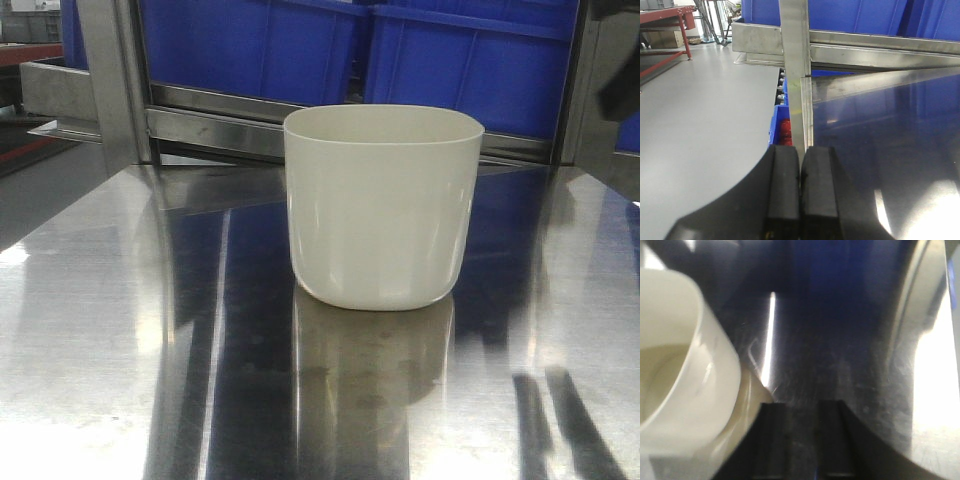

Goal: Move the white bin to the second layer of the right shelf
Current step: 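Lower the right gripper onto the white bin's rim and close it, then lift the white bin off the table with the right gripper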

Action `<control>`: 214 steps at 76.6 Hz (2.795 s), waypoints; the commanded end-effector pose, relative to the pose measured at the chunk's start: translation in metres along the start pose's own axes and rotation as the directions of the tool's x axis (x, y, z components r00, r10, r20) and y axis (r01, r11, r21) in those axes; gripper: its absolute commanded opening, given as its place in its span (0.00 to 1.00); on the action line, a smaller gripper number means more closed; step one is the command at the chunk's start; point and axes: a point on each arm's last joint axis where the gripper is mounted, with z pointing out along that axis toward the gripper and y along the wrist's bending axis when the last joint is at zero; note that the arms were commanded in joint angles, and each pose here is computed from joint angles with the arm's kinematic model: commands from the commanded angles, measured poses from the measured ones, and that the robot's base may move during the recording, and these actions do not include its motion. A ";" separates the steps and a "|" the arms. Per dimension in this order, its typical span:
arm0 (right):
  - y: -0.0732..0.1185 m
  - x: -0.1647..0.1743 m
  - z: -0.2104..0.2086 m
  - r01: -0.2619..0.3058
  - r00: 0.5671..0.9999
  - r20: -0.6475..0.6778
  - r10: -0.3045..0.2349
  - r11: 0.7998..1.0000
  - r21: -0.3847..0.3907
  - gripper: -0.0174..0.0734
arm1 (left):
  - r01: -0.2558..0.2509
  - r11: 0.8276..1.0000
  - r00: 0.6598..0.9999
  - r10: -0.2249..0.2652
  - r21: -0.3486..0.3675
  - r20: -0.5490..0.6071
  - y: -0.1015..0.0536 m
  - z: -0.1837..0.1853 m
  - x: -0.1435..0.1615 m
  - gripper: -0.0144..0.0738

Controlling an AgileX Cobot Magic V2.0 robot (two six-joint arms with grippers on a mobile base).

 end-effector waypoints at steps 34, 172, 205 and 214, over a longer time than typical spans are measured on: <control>0.077 -0.080 0.007 -0.059 0.998 0.005 0.059 0.998 0.024 0.59 | 0.005 1.000 0.998 -0.005 0.001 0.063 0.000 0.001 0.004 0.26; 0.082 -0.050 0.086 -0.018 0.956 -0.292 0.043 0.996 0.089 0.25 | 0.005 1.000 0.998 -0.005 0.001 0.063 0.000 0.001 0.004 0.26; 0.028 -0.067 0.049 0.012 0.979 -0.201 0.020 0.987 0.157 0.22 | 0.005 1.000 0.998 -0.005 0.001 0.063 0.000 0.001 0.004 0.26; 0.000 -0.060 0.038 0.046 0.976 -0.217 -0.014 0.988 0.146 0.22 | 0.005 1.000 0.998 -0.005 0.001 0.063 0.000 0.001 0.004 0.26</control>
